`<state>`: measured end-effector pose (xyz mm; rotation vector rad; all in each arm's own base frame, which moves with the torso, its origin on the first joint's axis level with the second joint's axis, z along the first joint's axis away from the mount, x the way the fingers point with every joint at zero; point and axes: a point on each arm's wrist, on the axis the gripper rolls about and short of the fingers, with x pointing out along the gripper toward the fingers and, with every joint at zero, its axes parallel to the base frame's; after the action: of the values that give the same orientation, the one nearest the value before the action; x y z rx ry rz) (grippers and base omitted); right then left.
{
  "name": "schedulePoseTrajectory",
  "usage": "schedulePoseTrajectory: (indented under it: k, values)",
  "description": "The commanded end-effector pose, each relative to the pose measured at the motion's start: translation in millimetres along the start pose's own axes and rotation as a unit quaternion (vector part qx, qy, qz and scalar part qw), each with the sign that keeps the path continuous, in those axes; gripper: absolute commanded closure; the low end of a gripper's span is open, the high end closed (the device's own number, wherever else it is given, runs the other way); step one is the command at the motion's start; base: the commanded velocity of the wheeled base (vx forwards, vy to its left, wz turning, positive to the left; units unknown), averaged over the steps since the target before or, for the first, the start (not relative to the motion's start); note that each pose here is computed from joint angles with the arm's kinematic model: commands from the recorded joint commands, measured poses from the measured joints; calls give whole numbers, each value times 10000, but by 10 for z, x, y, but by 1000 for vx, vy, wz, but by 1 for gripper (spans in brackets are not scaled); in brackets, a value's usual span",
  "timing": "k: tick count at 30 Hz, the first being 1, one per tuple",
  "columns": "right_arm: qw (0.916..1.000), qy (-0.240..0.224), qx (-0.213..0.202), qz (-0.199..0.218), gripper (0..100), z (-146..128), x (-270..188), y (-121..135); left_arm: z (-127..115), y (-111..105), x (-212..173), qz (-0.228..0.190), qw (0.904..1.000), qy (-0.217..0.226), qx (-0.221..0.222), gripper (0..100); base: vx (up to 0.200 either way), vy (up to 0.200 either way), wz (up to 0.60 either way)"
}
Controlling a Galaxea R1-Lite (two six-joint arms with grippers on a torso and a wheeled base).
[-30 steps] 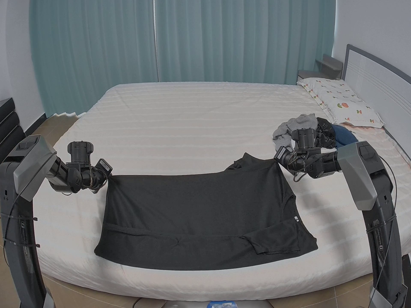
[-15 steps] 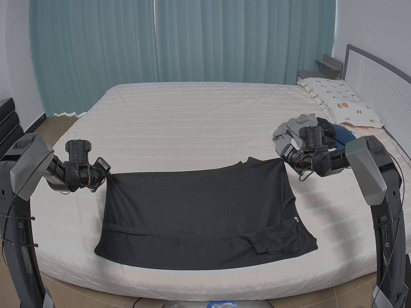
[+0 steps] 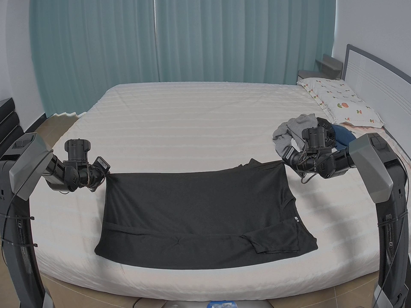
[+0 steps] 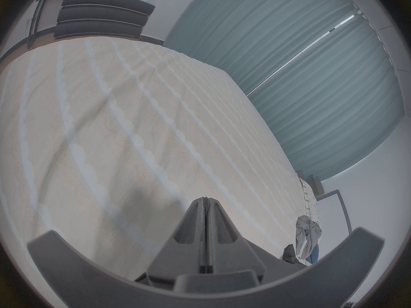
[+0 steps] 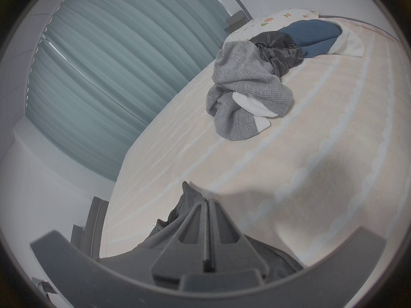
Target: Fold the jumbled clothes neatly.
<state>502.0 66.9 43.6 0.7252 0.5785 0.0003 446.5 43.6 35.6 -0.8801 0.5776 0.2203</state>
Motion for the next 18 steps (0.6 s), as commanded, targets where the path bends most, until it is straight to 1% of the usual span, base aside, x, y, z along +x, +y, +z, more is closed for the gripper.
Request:
schedulePoseTrajectory:
  k: [1,5,6,10,15,18]
  values:
    - [10000,14,-4,-7,100,28,-78,17,14,-21,-71,-23,10000,-9,2,100,0,0,0]
    - [10000,85,8,2,100,30,-112,5,30,-39,-125,-47,10000,-29,2,100,0,0,0]
    - [9998,173,16,-3,100,25,-176,-7,4,-28,-157,-22,10000,12,31,100,0,0,0]
    - [9991,409,-52,-33,100,-29,-271,-86,-56,-11,-202,28,9996,95,281,100,0,0,0]
    - [9984,543,-150,-94,100,-72,-382,-118,-75,-2,-262,53,9987,122,490,100,0,0,0]
    - [9976,683,-147,-1,100,-75,-512,-102,-100,8,-351,77,9977,161,659,100,0,0,0]
